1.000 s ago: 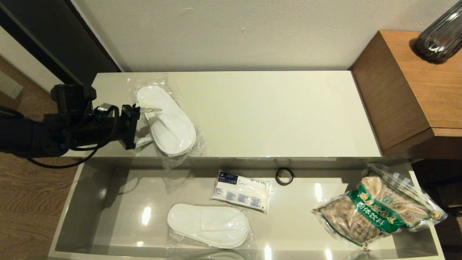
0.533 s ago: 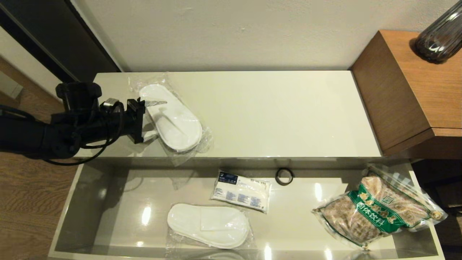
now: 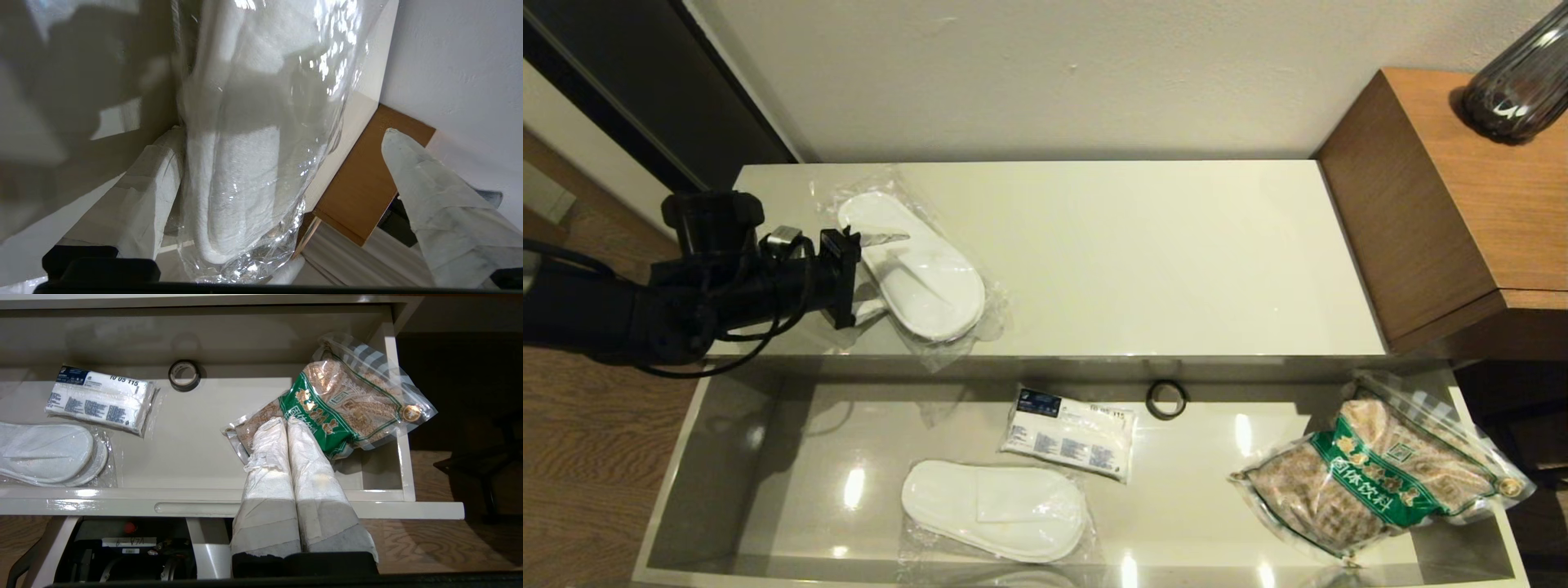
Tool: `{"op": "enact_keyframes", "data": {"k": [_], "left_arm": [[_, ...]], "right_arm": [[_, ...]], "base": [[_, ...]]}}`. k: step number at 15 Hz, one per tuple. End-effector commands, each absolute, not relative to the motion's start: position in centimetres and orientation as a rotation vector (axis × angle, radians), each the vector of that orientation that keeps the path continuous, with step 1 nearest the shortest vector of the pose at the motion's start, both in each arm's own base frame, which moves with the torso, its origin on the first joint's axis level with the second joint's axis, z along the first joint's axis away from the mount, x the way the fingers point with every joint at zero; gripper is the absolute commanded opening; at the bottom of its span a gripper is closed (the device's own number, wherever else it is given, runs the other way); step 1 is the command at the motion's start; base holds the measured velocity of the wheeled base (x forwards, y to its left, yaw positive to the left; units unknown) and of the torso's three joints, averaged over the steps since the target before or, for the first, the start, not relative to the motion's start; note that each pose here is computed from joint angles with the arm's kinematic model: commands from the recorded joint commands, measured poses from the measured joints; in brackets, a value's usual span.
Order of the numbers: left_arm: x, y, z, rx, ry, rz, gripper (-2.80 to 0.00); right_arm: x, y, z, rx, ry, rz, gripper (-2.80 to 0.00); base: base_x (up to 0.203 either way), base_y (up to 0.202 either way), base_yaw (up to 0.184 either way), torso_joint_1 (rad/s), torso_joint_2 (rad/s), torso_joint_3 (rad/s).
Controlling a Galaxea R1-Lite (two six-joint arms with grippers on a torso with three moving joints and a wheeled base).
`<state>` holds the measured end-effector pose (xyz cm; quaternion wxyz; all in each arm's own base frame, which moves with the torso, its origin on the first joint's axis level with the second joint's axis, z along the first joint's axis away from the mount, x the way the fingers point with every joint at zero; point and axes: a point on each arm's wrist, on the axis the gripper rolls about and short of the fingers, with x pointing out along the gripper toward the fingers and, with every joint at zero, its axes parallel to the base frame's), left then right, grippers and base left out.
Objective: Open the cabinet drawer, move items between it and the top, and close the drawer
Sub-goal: Pick up the disposable slippers on the table
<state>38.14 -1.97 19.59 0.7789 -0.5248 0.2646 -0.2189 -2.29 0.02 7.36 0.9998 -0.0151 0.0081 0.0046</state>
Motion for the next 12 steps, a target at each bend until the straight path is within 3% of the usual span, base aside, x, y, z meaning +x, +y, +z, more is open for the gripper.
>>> {"op": "enact_keyframes", "data": {"k": [1,5,6,12], "left_arm": [[38.1,-2.4,19.7,-1.125,0.557,-0.498,0.0],[38.3,-3.4,18.9,-1.11,0.547,-0.53,0.0],[38.4,-3.6,18.8,-1.109,0.544,-0.519,-2.8],[38.6,-3.9,18.4,-1.106,0.557,-0.522,-2.8]], "right_arm": [[-2.3,0.0,7.4,-0.031,0.018,0.009,-2.8],[-2.3,0.0,7.4,-0.031,0.018,0.009,-2.8],[-2.3,0.0,7.4,-0.03,0.018,0.009,-2.8],[-2.3,0.0,7.4,-0.031,0.018,0.009,-2.8]], "base": [[0.0,0.0,0.0,0.0,0.0,0.0],[0.0,0.0,0.0,0.0,0.0,0.0],[0.0,0.0,0.0,0.0,0.0,0.0],[0.0,0.0,0.0,0.0,0.0,0.0]]}}
